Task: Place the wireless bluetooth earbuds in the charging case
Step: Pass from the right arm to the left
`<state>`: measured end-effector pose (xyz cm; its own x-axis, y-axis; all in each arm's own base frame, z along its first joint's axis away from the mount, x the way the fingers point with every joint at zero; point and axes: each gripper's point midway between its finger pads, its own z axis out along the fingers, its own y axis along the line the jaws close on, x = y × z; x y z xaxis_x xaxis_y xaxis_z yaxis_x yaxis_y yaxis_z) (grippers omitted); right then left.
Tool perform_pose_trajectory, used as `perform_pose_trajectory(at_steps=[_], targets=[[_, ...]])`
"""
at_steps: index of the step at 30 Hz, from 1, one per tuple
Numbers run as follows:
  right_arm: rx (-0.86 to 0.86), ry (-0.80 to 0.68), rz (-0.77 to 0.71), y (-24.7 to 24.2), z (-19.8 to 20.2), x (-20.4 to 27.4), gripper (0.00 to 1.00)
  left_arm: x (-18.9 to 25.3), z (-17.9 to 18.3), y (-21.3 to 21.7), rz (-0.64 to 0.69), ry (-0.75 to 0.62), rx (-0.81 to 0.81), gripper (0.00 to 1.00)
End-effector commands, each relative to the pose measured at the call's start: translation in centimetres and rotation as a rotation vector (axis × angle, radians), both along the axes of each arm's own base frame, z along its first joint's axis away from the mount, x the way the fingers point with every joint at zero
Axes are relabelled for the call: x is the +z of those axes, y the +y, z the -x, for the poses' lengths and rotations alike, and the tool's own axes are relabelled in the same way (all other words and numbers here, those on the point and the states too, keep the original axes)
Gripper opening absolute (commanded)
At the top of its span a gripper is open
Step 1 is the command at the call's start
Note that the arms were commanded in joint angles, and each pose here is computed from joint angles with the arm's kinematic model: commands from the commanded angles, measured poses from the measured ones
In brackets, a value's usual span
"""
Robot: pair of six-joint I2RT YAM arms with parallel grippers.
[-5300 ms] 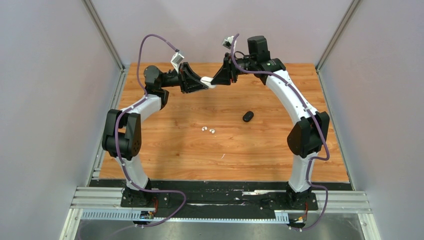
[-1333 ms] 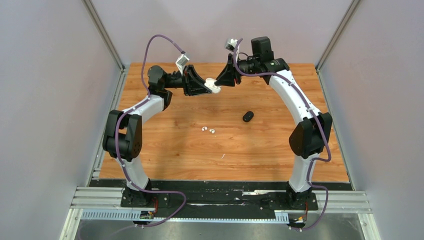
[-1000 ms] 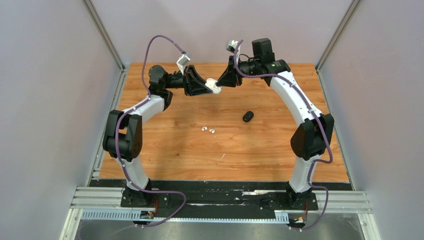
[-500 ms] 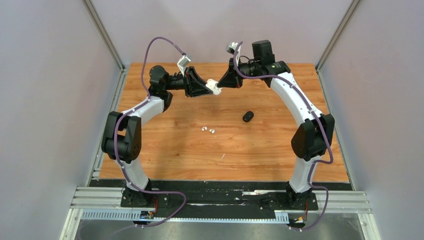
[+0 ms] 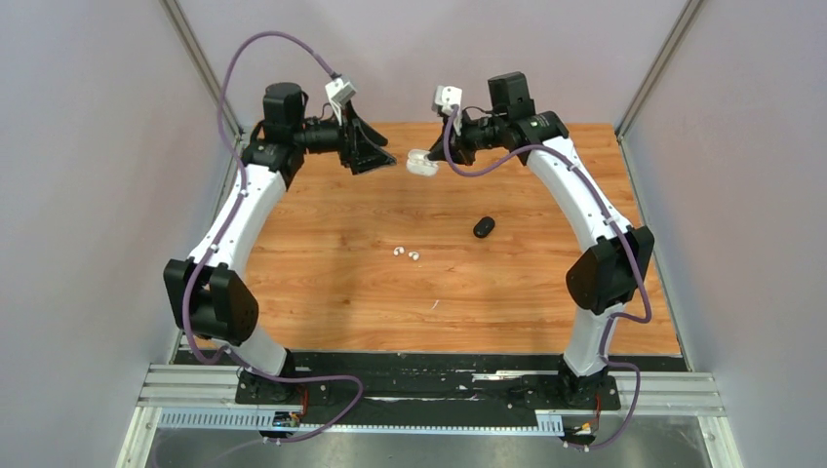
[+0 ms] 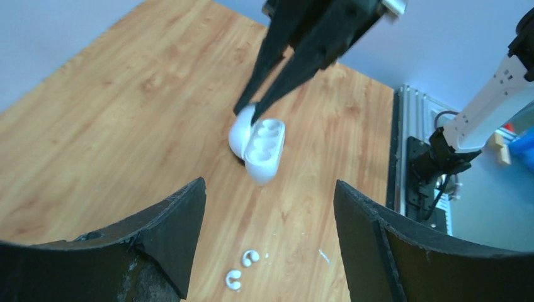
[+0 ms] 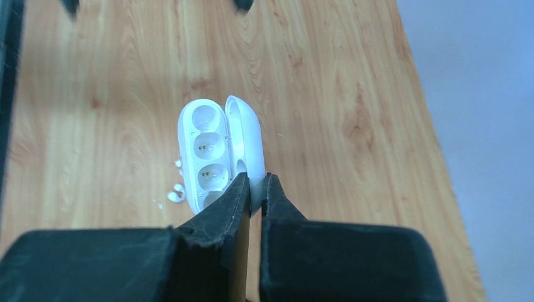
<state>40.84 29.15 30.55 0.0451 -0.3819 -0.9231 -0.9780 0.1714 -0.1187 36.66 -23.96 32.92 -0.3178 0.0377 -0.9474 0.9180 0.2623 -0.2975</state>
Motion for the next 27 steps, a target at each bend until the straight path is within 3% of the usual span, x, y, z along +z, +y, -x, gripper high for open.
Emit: perform_pose_trajectory(at_steps=[1, 2, 6, 11, 27], targets=[[0.135, -0.299, 0.109, 0.9, 0.5, 0.6, 0.00, 2.4, 0.6, 1.5, -0.108, 0.015, 0.016, 0.76], [0.154, -0.334, 0.119, 1.0, 0.6, 0.6, 0.00, 1.3, 0.1, 1.4, -0.117, 0.103, 0.022, 0.73], [0.211, -0.446, 0.152, 1.7, 1.0, 0.8, 0.00, 3.0, -1.2, 0.4, -0.136, 0.114, 0.013, 0.64], [0.239, -0.534, 0.198, 2.3, 1.2, 0.9, 0.00, 1.7, -0.6, -1.4, -0.231, 0.161, 0.007, 0.63], [0.250, -0.544, 0.209, 3.5, 3.5, 1.6, 0.00, -1.6, -0.3, -2.3, -0.326, 0.151, 0.028, 0.54]])
